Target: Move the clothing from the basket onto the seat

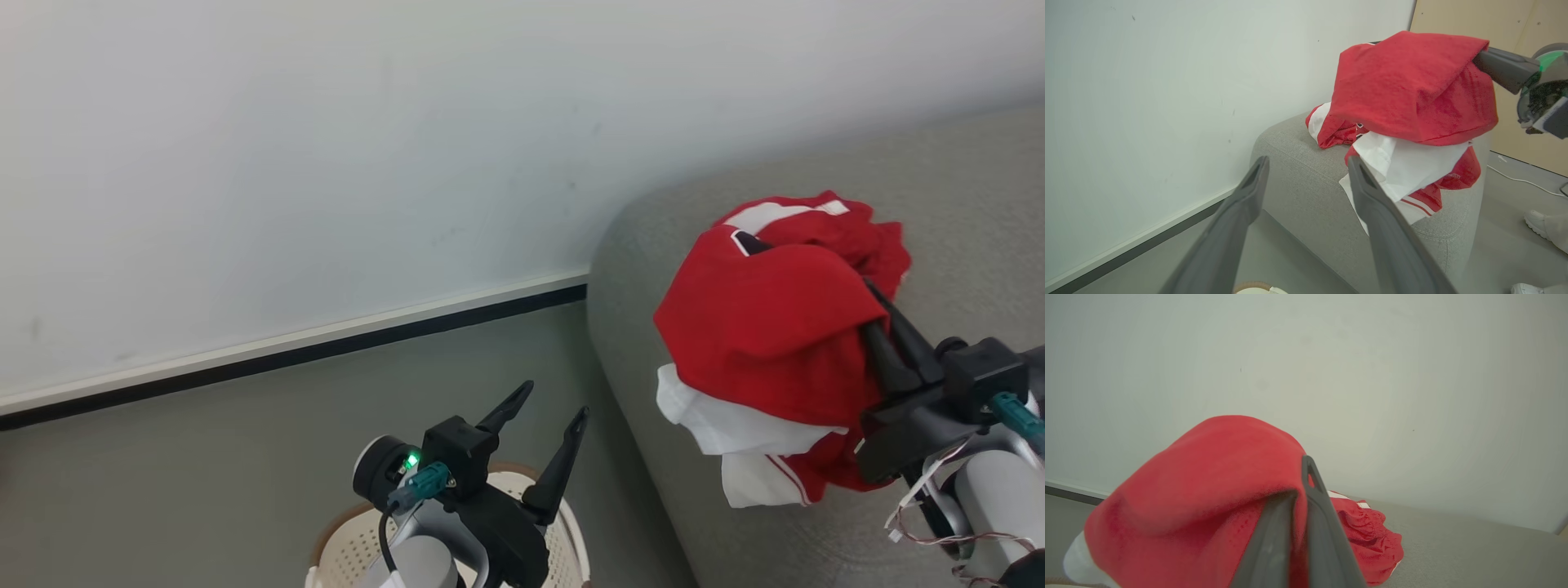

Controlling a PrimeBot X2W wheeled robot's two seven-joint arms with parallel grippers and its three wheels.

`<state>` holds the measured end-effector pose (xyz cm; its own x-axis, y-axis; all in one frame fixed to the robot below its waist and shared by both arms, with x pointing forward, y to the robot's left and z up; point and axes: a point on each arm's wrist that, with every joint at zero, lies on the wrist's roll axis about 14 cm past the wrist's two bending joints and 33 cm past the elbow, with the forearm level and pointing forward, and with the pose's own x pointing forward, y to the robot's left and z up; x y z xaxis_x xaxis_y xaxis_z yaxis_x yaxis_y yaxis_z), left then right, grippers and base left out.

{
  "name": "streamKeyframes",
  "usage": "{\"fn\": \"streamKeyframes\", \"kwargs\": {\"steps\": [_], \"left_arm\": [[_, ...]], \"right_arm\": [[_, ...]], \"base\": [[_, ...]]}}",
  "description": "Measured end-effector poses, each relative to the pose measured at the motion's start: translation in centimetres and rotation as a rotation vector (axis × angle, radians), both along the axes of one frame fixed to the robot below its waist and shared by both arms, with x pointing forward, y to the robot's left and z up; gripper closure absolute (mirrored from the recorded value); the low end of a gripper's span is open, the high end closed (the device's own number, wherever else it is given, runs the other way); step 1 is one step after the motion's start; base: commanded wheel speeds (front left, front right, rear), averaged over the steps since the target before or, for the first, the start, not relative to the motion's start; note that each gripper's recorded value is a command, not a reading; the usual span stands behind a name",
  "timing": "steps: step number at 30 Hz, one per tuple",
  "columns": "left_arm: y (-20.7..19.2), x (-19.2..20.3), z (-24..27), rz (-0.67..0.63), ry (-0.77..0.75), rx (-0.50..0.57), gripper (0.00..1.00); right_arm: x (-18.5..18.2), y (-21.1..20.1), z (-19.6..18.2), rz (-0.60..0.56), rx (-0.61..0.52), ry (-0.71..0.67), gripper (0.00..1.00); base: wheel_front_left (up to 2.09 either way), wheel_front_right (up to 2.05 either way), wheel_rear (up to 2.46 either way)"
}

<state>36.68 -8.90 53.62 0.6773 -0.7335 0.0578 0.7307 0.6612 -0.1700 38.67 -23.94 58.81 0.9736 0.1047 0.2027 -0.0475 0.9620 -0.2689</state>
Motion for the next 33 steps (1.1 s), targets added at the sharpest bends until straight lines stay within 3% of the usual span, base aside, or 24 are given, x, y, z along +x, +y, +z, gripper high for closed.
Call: {"fn": "streamKeyframes", "kwargs": {"steps": [14,22,33], "left_arm": [[-5.9,-2.3,-0.9,-0.187,0.026,-0.015,0.0],[-6.6,-1.3,-1.5,-0.206,0.031,-0.03,0.0],[-4.2,2.7,-2.3,-0.146,-0.005,-0.028,0.0]], "right_arm": [[-3.7,-8.5,2.8,-0.216,-0.017,-0.045,1.0],[-1.1,-12.5,7.3,-0.292,-0.086,-0.089,1.0],[5.4,-17.4,12.3,-0.383,-0.124,-0.106,1.0]], "base": [[0.0,0.0,0.0],[0.0,0.0,0.0],[0.0,0.0,0.0]]}}
